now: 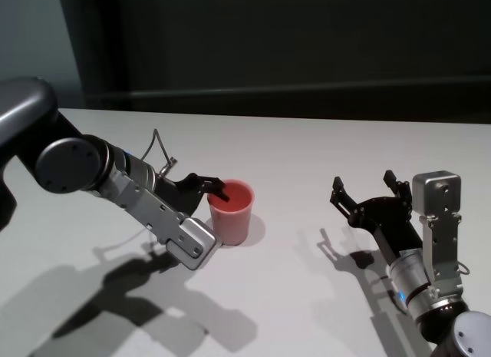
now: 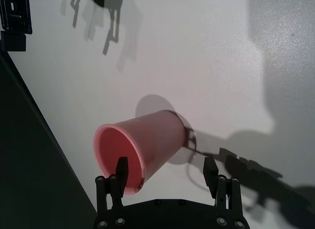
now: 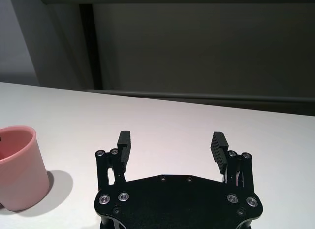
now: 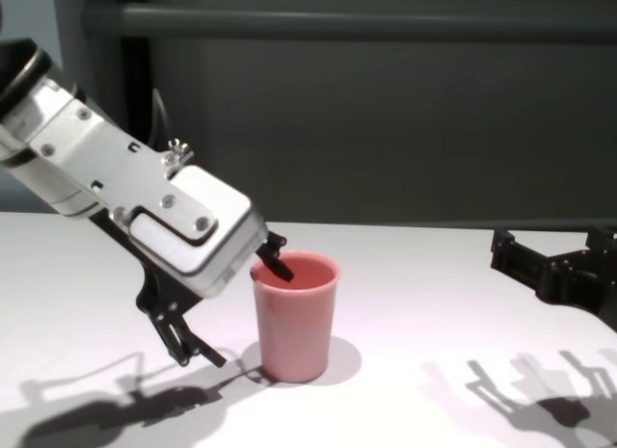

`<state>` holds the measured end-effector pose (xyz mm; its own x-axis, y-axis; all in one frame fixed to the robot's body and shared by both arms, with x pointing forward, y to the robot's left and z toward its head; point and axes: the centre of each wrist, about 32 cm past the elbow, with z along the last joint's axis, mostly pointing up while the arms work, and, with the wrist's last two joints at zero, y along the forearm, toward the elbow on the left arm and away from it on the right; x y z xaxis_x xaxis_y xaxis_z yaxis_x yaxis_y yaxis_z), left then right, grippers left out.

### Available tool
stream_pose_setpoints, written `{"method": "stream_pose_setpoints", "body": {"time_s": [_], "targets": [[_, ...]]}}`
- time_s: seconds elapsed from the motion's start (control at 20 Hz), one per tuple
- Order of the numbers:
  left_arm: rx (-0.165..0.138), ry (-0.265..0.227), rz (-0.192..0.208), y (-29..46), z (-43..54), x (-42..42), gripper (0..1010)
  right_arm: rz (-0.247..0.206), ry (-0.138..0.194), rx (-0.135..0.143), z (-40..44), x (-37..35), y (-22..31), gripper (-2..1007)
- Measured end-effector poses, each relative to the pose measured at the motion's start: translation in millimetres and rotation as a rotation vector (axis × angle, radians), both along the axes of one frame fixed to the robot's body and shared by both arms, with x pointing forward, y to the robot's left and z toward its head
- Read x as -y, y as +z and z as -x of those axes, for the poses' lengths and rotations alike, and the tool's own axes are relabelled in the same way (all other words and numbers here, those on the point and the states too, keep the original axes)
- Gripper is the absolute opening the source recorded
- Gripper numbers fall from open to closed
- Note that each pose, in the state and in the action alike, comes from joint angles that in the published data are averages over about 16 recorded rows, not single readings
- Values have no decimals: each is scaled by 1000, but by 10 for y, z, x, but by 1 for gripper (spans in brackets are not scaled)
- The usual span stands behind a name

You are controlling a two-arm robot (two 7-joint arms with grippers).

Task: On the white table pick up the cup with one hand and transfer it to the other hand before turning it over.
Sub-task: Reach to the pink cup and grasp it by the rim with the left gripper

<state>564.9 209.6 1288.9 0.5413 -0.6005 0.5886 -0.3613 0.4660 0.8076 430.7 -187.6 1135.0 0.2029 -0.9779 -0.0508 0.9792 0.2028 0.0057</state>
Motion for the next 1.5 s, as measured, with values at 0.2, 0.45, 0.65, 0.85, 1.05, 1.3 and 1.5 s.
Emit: {"method": "stream_pose_setpoints", "body": {"time_s": [0.2, 0.45, 0.65, 0.85, 1.05, 1.3, 1.5], "targets": [[-9, -19, -20, 1, -39, 65, 1001, 0, 0, 0, 0, 0, 0, 1002], [-18, -42, -42, 9, -90, 146, 1001, 0, 0, 0, 0, 0, 0, 1002], [-21, -56, -57, 18, -128, 202, 1001, 0, 0, 0, 0, 0, 0, 1003], [-24, -67, -72, 25, -162, 248, 1001, 0, 0, 0, 0, 0, 0, 1002], [-28, -73, -87, 28, -185, 284, 1000, 0, 0, 0, 0, 0, 0, 1002], [-31, -77, -100, 30, -197, 305, 970, 0, 0, 0, 0, 0, 0, 1002], [-34, -78, -108, 31, -200, 309, 911, 0, 0, 0, 0, 0, 0, 1002]]}}
